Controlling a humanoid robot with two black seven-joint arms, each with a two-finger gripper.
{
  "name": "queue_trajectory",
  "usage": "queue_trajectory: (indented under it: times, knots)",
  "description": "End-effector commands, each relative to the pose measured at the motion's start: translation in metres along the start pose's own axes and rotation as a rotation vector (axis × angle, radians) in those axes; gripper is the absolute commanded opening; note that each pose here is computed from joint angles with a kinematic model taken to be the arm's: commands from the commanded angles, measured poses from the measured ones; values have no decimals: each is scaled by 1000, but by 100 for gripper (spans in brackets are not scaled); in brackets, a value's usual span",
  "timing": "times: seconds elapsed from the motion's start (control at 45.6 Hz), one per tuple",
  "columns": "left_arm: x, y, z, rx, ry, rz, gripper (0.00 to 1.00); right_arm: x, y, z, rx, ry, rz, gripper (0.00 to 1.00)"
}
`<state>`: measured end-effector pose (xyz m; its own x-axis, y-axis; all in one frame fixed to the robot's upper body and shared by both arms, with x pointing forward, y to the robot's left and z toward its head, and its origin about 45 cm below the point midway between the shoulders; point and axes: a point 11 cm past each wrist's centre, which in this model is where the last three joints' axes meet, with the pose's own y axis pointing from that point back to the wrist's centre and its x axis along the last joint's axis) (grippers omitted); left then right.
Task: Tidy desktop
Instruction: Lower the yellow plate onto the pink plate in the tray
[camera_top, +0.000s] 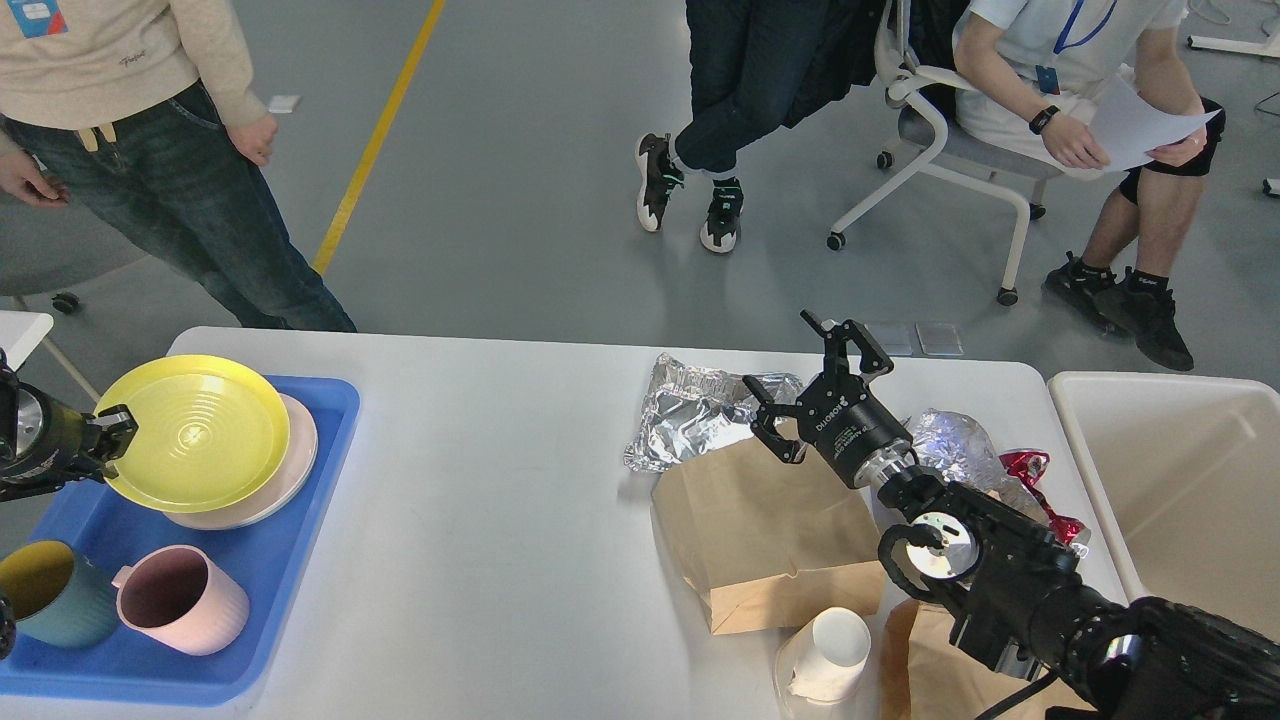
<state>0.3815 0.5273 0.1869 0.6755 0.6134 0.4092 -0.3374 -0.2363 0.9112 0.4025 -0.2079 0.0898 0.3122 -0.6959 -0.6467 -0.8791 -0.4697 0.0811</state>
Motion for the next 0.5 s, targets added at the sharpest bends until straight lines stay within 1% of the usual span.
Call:
queue_trajectory:
  times: [0.0, 0.176, 0.395, 0.483]
  knots:
    - [3, -3, 12, -24, 0, 71, 0, 0, 0, 0, 0, 0, 1, 100]
    - [10, -6, 27, -53, 5, 181, 0, 0, 0, 0, 0, 0, -1, 100]
    - [-7, -15, 47, -74, -21, 138, 0, 0, 0, 0, 0, 0, -1, 100]
    - [-12, -17, 47, -73, -23, 113, 0, 0, 0, 0, 0, 0, 1, 100]
